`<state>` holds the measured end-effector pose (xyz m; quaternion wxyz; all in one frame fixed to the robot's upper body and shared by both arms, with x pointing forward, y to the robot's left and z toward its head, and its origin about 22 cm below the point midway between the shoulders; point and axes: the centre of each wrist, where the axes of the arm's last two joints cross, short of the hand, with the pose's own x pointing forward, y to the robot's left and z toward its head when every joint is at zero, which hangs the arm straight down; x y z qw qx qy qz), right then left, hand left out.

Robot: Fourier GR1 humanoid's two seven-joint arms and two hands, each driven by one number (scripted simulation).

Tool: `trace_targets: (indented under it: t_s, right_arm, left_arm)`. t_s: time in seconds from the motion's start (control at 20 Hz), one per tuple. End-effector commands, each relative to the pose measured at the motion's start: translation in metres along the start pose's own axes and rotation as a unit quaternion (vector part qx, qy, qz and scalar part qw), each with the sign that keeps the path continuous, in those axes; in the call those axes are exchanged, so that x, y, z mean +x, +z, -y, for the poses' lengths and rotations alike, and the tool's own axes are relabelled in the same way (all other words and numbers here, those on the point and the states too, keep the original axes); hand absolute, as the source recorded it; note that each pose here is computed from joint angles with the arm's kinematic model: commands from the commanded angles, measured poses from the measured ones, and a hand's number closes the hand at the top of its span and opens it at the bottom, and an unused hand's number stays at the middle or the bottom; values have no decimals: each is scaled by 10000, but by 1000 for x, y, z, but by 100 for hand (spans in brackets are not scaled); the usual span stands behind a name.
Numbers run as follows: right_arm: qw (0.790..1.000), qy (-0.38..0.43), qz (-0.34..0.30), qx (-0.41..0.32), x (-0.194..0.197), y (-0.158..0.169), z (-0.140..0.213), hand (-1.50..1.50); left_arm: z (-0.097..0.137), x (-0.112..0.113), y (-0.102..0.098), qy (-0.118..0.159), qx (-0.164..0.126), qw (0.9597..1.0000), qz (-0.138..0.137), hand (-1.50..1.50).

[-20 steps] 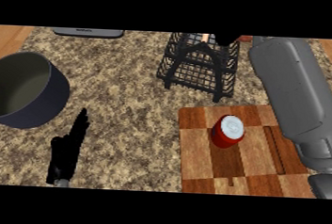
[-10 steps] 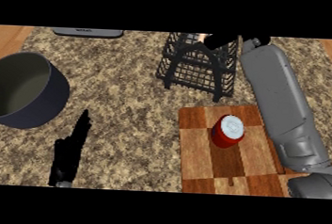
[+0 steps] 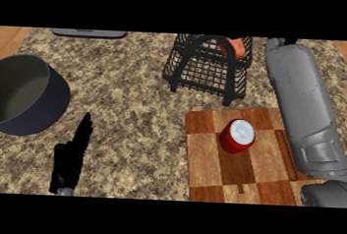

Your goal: Pick the sweet potato from the cutting board and place it in the tiered basket

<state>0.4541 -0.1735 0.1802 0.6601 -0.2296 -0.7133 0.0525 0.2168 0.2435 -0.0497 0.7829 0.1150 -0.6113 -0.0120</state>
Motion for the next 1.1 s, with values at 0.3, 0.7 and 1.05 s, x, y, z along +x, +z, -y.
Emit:
trace_targets:
  t_s: [0.3,0.7,1.05]
  right_arm:
    - [9809,-635,-316,-1813,-16,-9,155,-150]
    - [9780,-748,-484,-1889,-58,50,304,-150]
    - [9838,-892,-288,-1529,-91,103,397,-150]
  left_arm:
    - [3,-10,10,54,124,9997,-193,0]
    - [-4,-17,14,72,185,9997,-170,0]
    - [7,-2,12,114,87,9998,-123,0]
